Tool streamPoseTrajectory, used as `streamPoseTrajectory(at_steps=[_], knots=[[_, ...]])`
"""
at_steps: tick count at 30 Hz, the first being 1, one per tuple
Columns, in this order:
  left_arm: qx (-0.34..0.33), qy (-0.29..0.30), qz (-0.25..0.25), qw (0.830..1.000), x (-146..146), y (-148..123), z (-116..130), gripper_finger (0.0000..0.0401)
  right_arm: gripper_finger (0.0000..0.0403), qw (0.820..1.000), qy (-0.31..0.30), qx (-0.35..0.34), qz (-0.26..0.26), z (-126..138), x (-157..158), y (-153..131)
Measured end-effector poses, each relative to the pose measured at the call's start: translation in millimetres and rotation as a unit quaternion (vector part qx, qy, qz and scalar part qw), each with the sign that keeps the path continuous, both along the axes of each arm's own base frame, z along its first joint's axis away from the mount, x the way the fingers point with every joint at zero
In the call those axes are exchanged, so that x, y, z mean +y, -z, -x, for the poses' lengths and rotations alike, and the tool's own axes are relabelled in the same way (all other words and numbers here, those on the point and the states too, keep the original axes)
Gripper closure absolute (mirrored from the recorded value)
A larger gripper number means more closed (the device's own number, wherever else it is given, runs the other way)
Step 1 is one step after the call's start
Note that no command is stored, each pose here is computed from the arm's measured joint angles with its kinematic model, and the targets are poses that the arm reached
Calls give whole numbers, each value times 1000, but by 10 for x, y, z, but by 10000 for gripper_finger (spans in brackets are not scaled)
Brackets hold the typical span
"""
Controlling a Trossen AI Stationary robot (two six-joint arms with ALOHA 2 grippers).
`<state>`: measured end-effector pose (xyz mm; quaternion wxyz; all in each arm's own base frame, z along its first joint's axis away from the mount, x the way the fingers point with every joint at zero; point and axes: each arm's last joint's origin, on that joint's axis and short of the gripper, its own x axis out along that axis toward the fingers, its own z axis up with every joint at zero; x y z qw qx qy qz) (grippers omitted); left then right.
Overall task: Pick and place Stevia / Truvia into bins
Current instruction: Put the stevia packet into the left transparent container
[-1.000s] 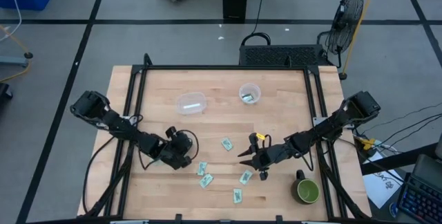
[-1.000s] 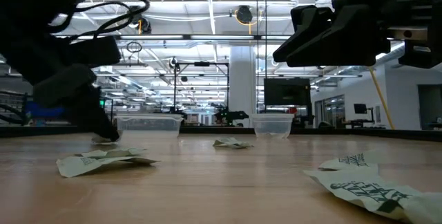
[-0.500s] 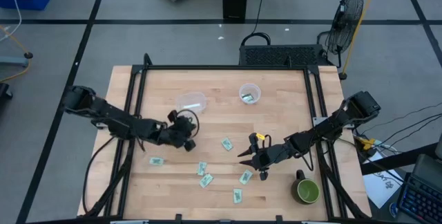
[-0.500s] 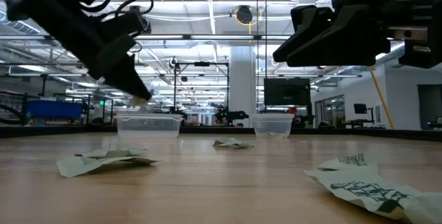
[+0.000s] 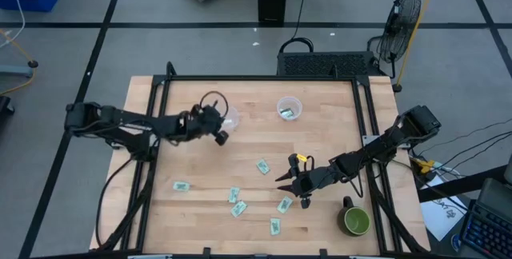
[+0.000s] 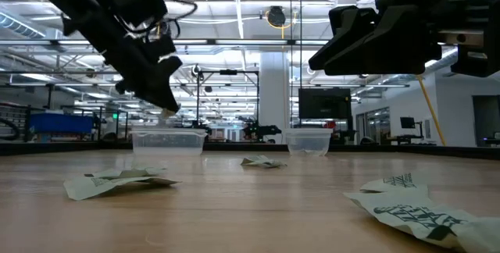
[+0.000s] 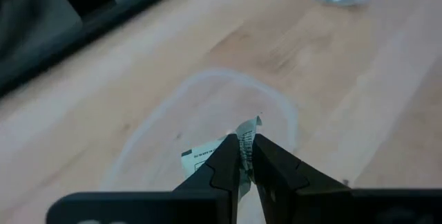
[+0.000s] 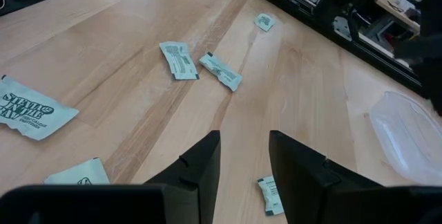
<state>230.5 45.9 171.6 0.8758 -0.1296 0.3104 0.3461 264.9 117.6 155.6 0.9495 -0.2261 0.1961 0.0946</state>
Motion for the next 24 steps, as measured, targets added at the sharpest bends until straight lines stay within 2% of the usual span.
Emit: streamPoseTrajectory(at_steps=[7, 12, 19, 24], knots=[[-38, -58, 78, 995, 333, 6, 79, 354, 287, 1000, 16, 2, -14, -24, -57, 2], [-46, -45, 126, 990, 423, 34, 100, 354, 287, 1000, 18, 5, -15, -25, -64, 7], [-29, -44, 142, 989, 439, 118, 87, 350, 287, 1000, 18, 5, -17, -25, -63, 6], [-31, -46, 143, 988, 442, 126, 80, 296, 287, 1000, 19, 4, -18, -26, -63, 4]])
